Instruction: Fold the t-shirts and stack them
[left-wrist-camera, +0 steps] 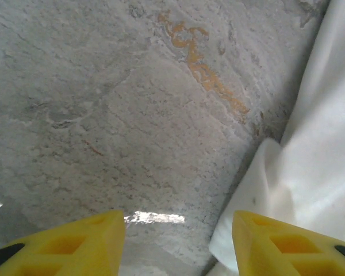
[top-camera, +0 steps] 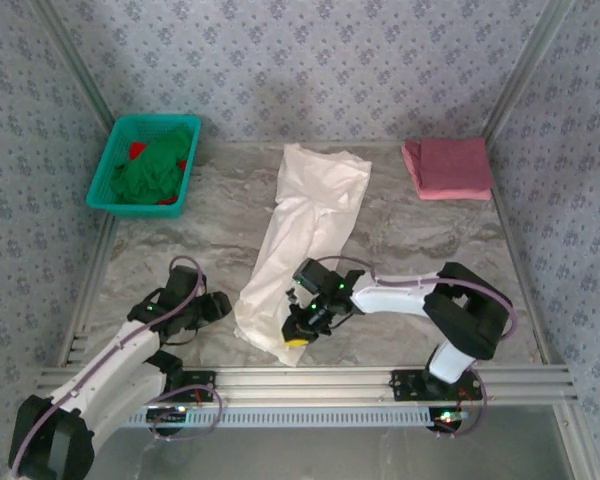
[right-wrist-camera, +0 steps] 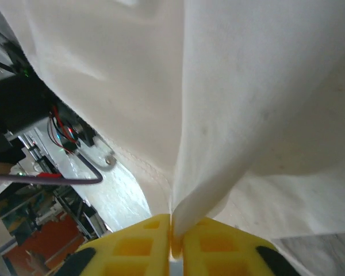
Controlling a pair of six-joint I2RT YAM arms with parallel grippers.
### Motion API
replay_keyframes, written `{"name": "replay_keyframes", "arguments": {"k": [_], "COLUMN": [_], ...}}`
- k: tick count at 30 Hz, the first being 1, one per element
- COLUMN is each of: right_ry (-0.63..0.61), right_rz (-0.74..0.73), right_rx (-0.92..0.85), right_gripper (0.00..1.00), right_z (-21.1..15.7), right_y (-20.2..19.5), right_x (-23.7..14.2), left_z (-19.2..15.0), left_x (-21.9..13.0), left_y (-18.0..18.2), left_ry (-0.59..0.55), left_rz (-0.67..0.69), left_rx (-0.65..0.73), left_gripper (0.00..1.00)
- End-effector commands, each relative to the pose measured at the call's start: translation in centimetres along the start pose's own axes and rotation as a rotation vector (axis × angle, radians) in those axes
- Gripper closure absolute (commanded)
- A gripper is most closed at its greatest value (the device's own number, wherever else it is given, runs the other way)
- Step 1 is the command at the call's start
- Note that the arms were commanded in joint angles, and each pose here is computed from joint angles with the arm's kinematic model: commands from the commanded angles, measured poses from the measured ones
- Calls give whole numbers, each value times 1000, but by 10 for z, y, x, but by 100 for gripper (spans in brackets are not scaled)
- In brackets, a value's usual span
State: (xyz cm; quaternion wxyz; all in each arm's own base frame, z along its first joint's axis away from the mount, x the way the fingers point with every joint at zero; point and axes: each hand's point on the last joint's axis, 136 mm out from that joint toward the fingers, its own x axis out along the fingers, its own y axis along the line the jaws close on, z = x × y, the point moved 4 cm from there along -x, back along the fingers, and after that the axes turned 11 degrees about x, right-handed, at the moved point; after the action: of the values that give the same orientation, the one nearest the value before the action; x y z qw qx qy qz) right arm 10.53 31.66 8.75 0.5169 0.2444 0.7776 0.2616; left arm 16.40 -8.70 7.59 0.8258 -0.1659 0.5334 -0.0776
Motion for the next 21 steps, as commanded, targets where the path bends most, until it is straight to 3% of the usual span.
{"name": "replay_keyframes", "arguments": {"k": [1,2,5,9,13,16,18,21], "right_ry": [-72,-81,-123,-326,-391,-420,-435,-474], "right_rz": [3,-18,-65,-118,-172,-203,-228,-262], "right_rx": [5,1,-16,-16,8,10,36,98], "right_gripper": [62,52,50,49,66,73,84,89], "right_z": [-3,-2,1,22,66,96,116,143], "right_y": [-1,-4,-8,-15,-29,-30,-35,-50], "right_x": [-25,-30,-52,-94,-96,-86,-84,-85], "left_z": [17,21,36,42,25,11,3,-5], "left_x": [-9,-8,-6,7,35,51,58,66], "left_y": [-8,-13,-32,-46,-51,-53,-54,-57], "left_ry": [-14,-11,-8,33,135,181,198,204], "left_rz": [5,-10,-79,-107,-102,-96,-112,-125], "left_rx": [59,74,119,179,229,241,228,207], "left_gripper": [46,45,43,42,40,37,44,47]}}
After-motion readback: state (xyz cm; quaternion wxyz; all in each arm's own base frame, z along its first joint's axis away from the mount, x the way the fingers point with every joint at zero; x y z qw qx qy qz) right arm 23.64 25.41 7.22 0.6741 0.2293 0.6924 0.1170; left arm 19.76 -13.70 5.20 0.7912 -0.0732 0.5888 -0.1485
